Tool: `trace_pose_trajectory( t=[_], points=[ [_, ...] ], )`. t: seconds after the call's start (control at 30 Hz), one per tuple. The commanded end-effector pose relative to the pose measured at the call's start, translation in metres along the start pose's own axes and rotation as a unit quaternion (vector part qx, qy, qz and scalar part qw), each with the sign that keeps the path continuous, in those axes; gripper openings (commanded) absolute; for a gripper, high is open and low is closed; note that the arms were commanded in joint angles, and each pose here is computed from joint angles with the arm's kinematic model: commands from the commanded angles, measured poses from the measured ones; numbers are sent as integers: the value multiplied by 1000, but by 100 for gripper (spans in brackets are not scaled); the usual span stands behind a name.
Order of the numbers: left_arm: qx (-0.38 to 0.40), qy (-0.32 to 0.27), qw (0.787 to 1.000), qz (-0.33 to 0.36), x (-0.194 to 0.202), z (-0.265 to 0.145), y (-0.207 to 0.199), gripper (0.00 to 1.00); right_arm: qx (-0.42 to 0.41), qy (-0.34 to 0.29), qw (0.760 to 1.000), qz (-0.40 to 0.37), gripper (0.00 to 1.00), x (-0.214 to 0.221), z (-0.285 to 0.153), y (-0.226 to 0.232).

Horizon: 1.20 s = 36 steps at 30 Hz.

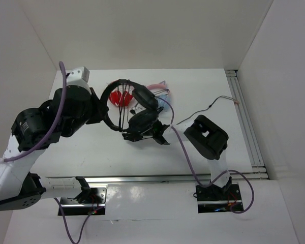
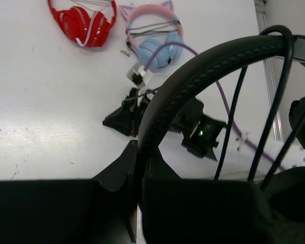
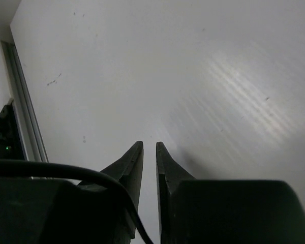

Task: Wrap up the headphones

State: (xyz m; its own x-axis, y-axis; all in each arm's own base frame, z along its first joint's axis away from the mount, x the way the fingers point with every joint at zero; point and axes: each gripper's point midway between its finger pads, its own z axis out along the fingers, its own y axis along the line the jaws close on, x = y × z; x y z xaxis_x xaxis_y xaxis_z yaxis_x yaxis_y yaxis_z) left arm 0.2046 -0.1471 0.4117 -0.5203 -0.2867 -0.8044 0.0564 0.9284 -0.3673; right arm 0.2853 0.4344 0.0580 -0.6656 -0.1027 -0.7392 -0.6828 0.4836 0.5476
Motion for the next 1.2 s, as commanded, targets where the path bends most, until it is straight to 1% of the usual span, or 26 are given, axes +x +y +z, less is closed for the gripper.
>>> trace_pose_trajectory(
  t=[0.0,0.07,0.1,0.17,0.2,0.27,0.3,0.37,0.43,0.5,0.53,0.57,0.6,0.63,0.67,0.73,0.8,0.83,0.87,0.93,0.97,1.0,1.03,1.07,1.1,1.17],
  points=[
    [-37,-84,991,-100,-43,-13,14,0,-34,-14,999,-1,24,13,-2,18],
    [-63,-95,989,-98,-52,-8,22,0,-34,-25,999,-4,24,18,-10,17],
    [-77,-107,986,-104,-63,-8,30,0,-28,-13,1000,1,24,34,-18,11],
    [-100,-94,987,-81,-69,11,35,0,-20,-7,1000,4,24,42,-25,8],
    [-124,-106,982,-94,-84,14,50,0,-15,0,1000,3,24,51,-31,5],
    [-116,-90,985,-90,-92,29,51,0,-13,5,1000,5,23,59,-37,4],
    [-140,-91,981,-98,-101,40,66,0,-12,6,1000,3,23,62,-40,7],
    [-148,-87,980,-100,-109,53,74,0,-10,10,1000,1,21,70,-51,6],
    [-175,-75,975,-113,-116,71,98,0,-5,14,1000,-3,21,79,-60,12],
    [-200,-70,969,-128,-120,84,123,0,-8,15,1000,-10,24,84,-65,22],
    [-210,-65,967,-131,-118,92,130,0,-11,19,1000,-11,24,87,-68,26],
    [-216,-62,965,-132,-116,96,135,0,-10,14,1000,-15,19,85,-72,32],
    [-232,-59,962,-134,-112,105,145,0,-14,14,1000,-23,9,86,-73,43],
    [-238,-55,960,-135,-109,109,151,0,-12,11,999,-27,4,84,-75,49],
    [-257,-48,956,-133,-104,115,159,0,8,6,999,-35,2,80,-81,52],
    [-295,-42,945,-138,-96,123,179,0,0,7,998,-55,0,77,-83,77],
    [-320,-24,937,-137,-83,135,191,0,23,15,997,-77,0,78,-93,97],
    [-339,-20,932,-128,-78,139,196,0,22,3,996,-91,0,65,-94,113],
    [-352,-17,928,-119,-73,140,199,0,51,1,993,-105,0,59,-103,116],
    [-388,6,916,-100,-50,153,208,0,40,-3,992,-121,0,54,-113,147],
    [-410,10,907,-95,-43,151,216,0,27,-33,991,-127,0,29,-124,172],
    [-424,37,900,-90,-24,159,225,0,44,-29,989,-137,0,30,-133,178],
    [-433,46,897,-80,-15,160,227,0,45,-39,989,-138,0,20,-140,187],
    [-442,52,892,-81,-8,161,231,0,30,-67,988,-133,0,-5,-153,208],
    [-451,55,888,-75,-2,166,237,0,32,-62,989,-129,0,-10,-160,211],
    [-455,74,886,-58,16,173,236,0,14,-91,988,-122,0,-42,-179,235]
  ],
)
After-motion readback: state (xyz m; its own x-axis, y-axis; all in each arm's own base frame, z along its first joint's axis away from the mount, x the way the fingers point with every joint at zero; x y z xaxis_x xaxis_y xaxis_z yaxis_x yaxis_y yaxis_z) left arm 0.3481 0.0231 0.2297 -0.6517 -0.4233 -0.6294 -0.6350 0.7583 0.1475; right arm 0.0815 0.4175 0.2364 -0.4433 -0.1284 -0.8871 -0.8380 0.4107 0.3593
